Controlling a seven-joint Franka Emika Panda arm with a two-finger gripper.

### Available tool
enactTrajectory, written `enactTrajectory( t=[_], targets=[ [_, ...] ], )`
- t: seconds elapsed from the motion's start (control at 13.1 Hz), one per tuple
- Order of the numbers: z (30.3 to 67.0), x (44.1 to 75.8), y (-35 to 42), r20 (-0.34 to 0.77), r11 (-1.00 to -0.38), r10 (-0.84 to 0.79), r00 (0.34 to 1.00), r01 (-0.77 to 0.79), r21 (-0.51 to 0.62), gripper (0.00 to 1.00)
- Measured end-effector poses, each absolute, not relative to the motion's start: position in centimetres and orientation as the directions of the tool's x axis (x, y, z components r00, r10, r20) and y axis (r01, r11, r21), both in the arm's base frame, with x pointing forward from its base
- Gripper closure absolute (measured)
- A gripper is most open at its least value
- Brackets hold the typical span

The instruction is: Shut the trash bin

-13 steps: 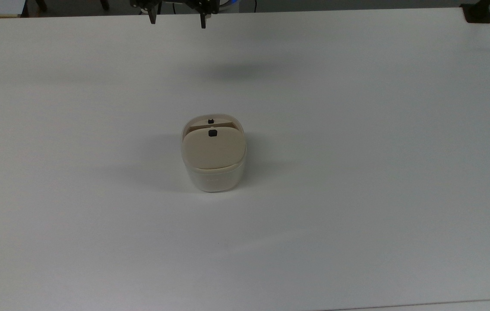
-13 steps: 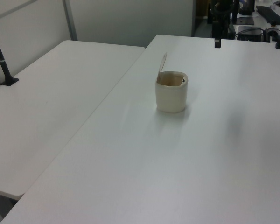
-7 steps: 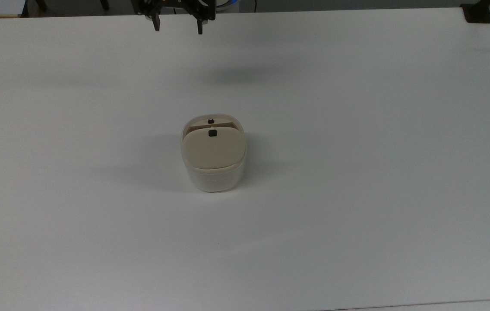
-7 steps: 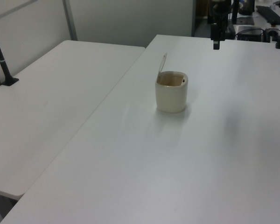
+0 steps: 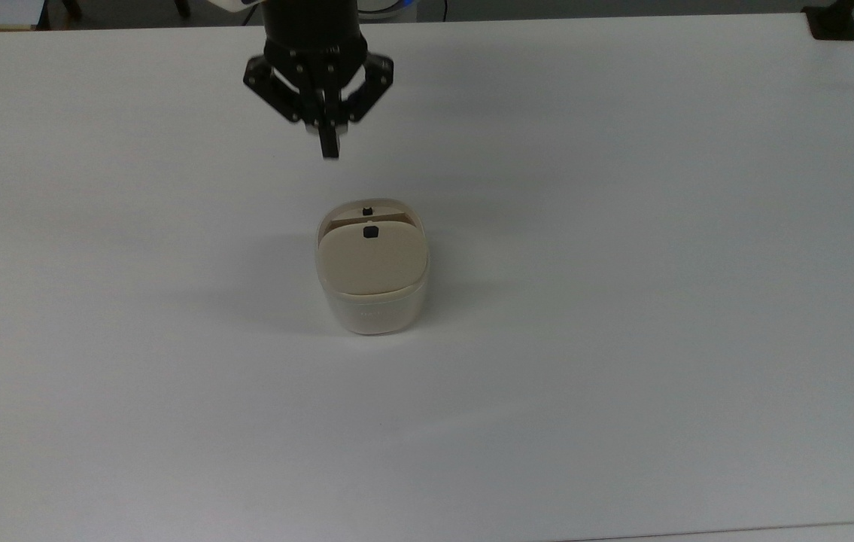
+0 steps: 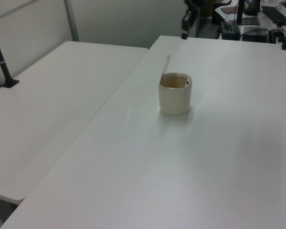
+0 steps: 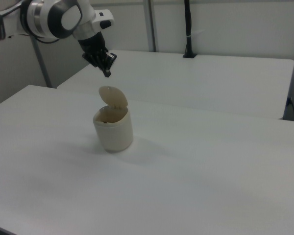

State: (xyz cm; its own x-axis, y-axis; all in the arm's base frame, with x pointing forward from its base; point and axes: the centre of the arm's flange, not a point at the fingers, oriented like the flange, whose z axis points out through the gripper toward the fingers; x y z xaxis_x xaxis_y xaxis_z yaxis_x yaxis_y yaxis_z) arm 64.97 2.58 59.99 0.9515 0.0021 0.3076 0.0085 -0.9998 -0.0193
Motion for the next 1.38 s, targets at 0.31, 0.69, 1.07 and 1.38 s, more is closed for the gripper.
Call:
enactTrajectory(
  t=[0.31, 0.69, 1.07, 1.38],
  targets=[
    [57.2, 69.3, 3.5, 0.471, -0.998, -0.061, 0.88, -0.044, -0.046, 0.99],
    [53.4, 70.4, 5.9, 0.426, -0.999, -0.027, 0.904, -0.013, -0.036, 0.99],
    [50.3, 68.3, 6.2, 0.165, -0.999, 0.049, 0.985, 0.05, -0.003, 0.99],
    [45.8, 67.5, 5.8, 0.066, -0.997, 0.069, 0.995, 0.066, 0.044, 0.99]
  ],
)
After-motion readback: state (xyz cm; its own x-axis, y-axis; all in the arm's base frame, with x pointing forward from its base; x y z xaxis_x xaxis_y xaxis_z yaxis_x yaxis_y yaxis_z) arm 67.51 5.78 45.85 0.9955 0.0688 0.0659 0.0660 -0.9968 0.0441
